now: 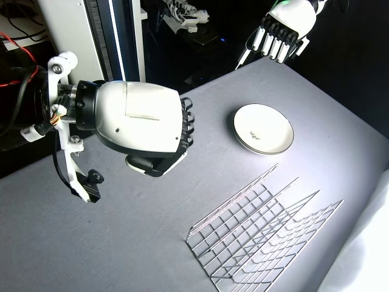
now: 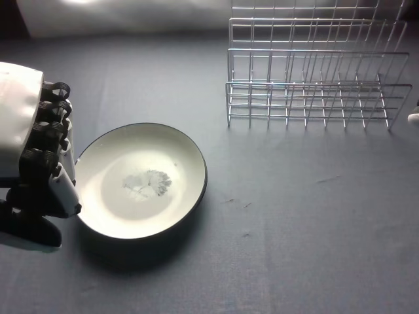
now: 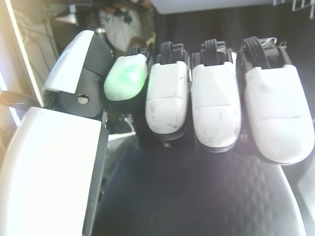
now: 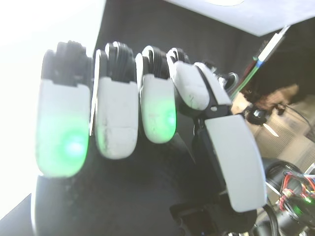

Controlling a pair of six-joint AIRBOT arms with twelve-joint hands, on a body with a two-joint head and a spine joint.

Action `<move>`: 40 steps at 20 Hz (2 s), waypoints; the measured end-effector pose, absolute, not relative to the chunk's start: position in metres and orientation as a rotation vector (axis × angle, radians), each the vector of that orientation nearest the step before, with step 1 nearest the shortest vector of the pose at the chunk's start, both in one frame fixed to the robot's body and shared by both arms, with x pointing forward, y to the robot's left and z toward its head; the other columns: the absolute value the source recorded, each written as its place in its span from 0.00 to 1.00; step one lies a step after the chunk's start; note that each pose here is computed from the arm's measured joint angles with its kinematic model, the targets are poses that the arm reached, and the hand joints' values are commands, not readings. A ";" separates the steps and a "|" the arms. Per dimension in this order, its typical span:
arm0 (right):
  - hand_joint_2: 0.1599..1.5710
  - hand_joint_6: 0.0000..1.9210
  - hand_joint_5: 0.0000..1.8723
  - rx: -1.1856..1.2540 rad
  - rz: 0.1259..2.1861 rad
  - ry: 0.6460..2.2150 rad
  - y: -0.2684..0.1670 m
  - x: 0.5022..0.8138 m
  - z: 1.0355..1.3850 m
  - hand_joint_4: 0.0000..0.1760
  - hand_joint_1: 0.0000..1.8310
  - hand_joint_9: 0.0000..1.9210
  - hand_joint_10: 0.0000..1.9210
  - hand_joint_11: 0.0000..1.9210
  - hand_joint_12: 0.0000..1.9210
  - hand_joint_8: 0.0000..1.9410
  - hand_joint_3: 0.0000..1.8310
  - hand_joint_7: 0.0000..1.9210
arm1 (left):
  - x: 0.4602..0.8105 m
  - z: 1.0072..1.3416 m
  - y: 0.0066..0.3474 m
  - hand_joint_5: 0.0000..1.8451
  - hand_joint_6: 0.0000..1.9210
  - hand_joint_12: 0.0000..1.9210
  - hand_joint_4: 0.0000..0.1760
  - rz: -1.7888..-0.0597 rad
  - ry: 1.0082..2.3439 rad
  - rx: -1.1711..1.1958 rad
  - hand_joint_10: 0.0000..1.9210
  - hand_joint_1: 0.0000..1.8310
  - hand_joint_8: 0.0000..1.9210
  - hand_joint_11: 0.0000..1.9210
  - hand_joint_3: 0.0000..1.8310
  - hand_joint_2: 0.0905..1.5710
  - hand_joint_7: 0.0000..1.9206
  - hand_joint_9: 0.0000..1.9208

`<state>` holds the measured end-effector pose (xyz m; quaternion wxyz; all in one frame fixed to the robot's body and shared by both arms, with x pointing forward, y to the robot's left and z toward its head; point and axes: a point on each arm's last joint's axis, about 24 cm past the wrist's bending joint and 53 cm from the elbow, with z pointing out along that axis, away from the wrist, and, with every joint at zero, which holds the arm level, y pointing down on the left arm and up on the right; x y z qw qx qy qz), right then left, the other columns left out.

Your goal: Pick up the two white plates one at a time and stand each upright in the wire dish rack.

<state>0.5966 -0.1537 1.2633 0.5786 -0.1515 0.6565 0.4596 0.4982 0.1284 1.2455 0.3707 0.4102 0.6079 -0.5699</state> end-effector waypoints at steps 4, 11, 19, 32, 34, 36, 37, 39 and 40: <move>0.86 0.00 0.13 -0.352 1.073 1.528 -0.153 0.599 1.268 0.00 0.05 0.10 0.01 0.00 0.25 0.00 0.00 0.12 | 0.504 1.244 0.134 0.06 0.00 0.05 0.00 -1.442 1.571 1.046 0.00 0.00 0.00 0.00 0.00 0.78 0.04 0.03; 0.87 0.00 0.12 -0.254 1.065 1.501 -0.158 0.617 1.294 0.00 0.03 0.10 0.00 0.00 0.23 0.00 0.00 0.12 | 0.497 1.239 0.123 0.05 0.00 0.01 0.00 -1.465 1.579 1.096 0.00 0.00 0.00 0.01 0.00 0.77 0.03 0.01; 0.87 0.00 0.13 -0.254 1.068 1.500 -0.146 0.619 1.301 0.00 0.02 0.10 0.00 0.00 0.22 0.00 0.00 0.12 | 0.510 1.194 0.102 0.03 0.00 0.00 0.00 -1.415 1.658 1.177 0.00 0.00 0.00 0.00 0.00 0.76 0.01 0.00; 0.86 0.00 0.12 -0.200 1.165 1.536 -0.128 0.613 1.300 0.00 0.06 0.10 0.00 0.00 0.23 0.00 0.00 0.11 | 0.554 1.127 0.115 0.03 0.00 0.00 0.00 -1.182 1.796 1.168 0.00 0.00 0.00 0.00 0.00 0.76 0.02 0.01; 0.87 0.00 0.13 -0.223 1.177 1.550 -0.125 0.608 1.292 0.00 0.05 0.10 0.00 0.00 0.23 0.00 0.00 0.12 | 0.558 1.115 0.125 0.04 0.00 0.00 0.00 -1.131 1.833 1.188 0.00 0.00 0.00 0.00 0.00 0.76 0.02 0.01; 0.86 0.00 0.14 -0.245 1.185 1.550 -0.123 0.604 1.289 0.00 0.06 0.11 0.00 0.00 0.23 0.00 0.00 0.13 | 0.564 1.108 0.135 0.04 0.00 0.00 0.00 -1.096 1.860 1.179 0.00 0.00 0.00 0.00 0.00 0.76 0.02 0.01; 0.86 0.00 0.14 -0.255 1.212 1.538 -0.122 0.598 1.290 0.00 0.07 0.11 0.00 0.00 0.23 0.00 0.00 0.12 | 0.569 1.106 0.139 0.04 0.00 0.00 0.00 -1.081 1.875 1.168 0.00 0.00 0.00 0.00 0.00 0.76 0.02 0.01; 0.86 0.00 0.14 -0.316 1.221 1.527 -0.117 0.589 1.287 0.00 0.06 0.10 0.00 0.00 0.23 0.00 0.00 0.12 | 0.576 1.106 0.145 0.04 0.00 0.00 0.00 -1.060 1.886 1.150 0.00 0.00 0.00 0.00 0.00 0.76 0.02 0.00; 0.86 0.00 0.14 -0.348 1.217 1.525 -0.115 0.585 1.285 0.00 0.06 0.10 0.00 0.00 0.24 0.00 0.00 0.12 | 0.578 1.106 0.147 0.03 0.00 0.00 0.00 -1.055 1.889 1.141 0.00 0.00 0.00 0.00 0.00 0.76 0.02 0.00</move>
